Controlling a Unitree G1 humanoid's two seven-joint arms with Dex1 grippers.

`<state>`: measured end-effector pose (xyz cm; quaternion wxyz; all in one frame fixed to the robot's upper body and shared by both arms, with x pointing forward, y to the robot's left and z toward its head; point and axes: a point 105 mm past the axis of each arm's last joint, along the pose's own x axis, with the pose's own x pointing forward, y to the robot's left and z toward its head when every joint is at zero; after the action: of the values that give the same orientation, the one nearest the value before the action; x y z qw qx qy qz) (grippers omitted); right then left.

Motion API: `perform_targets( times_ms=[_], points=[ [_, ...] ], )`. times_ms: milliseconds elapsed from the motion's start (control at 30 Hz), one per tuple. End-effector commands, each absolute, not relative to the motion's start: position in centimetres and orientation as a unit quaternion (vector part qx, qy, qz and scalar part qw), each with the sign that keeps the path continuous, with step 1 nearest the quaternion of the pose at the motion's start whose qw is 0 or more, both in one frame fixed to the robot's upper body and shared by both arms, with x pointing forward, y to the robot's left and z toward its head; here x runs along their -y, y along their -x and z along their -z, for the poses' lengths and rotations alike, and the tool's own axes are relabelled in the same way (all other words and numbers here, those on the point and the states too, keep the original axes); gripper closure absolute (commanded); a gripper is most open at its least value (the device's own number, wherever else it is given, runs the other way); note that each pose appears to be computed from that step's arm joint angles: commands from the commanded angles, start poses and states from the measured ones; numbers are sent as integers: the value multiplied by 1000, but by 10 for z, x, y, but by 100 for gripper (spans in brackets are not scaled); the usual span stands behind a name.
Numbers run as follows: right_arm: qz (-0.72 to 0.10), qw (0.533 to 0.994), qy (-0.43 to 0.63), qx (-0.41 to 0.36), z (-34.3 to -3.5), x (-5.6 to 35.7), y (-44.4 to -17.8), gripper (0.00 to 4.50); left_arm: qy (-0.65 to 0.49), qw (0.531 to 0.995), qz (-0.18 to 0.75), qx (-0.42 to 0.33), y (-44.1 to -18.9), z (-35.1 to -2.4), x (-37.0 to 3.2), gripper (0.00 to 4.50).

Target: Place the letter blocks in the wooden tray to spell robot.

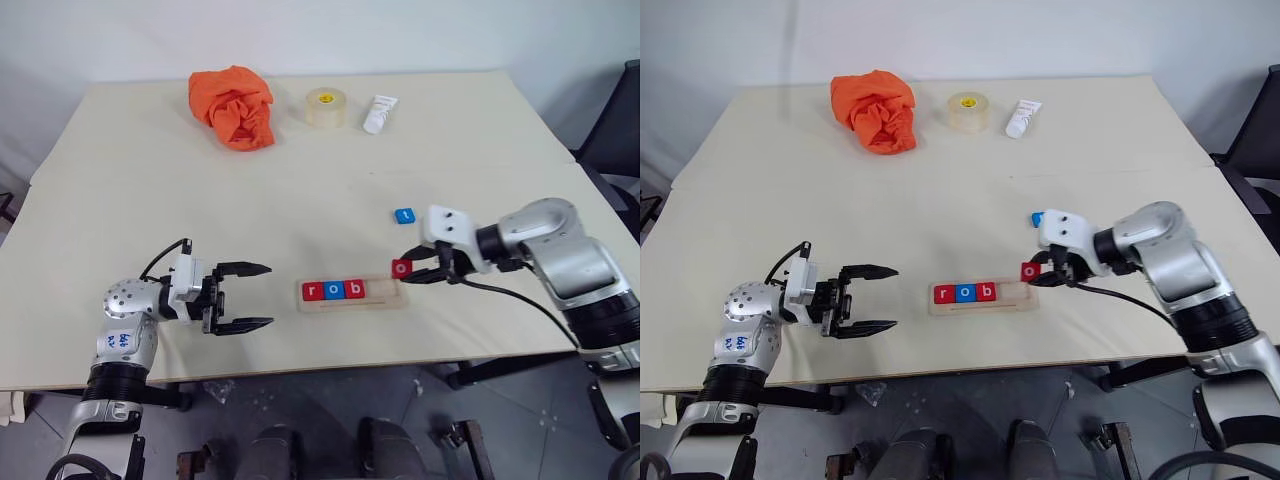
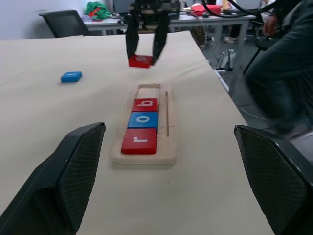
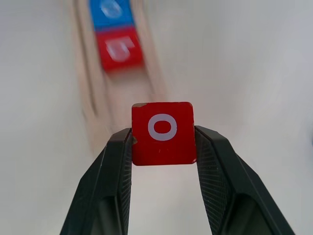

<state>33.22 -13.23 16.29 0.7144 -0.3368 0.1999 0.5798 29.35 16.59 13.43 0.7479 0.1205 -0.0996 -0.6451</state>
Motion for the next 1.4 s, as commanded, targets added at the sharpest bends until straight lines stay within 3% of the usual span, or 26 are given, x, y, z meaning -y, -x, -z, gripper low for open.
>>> perform_targets(
  times_ms=[33, 1200, 1400],
  points=[
    [-593, 694, 355, -203, -164, 123, -328, 305, -127, 754, 635, 111, -290, -136, -169, 0],
    [-604, 678, 368, -201, -146, 104, -340, 305, -128, 770, 616, 108, -274, -134, -175, 0],
    [-586, 691, 376, -196, -153, 110, -346, 108, -128, 771, 615, 108, -276, -134, -174, 0]
  ],
)
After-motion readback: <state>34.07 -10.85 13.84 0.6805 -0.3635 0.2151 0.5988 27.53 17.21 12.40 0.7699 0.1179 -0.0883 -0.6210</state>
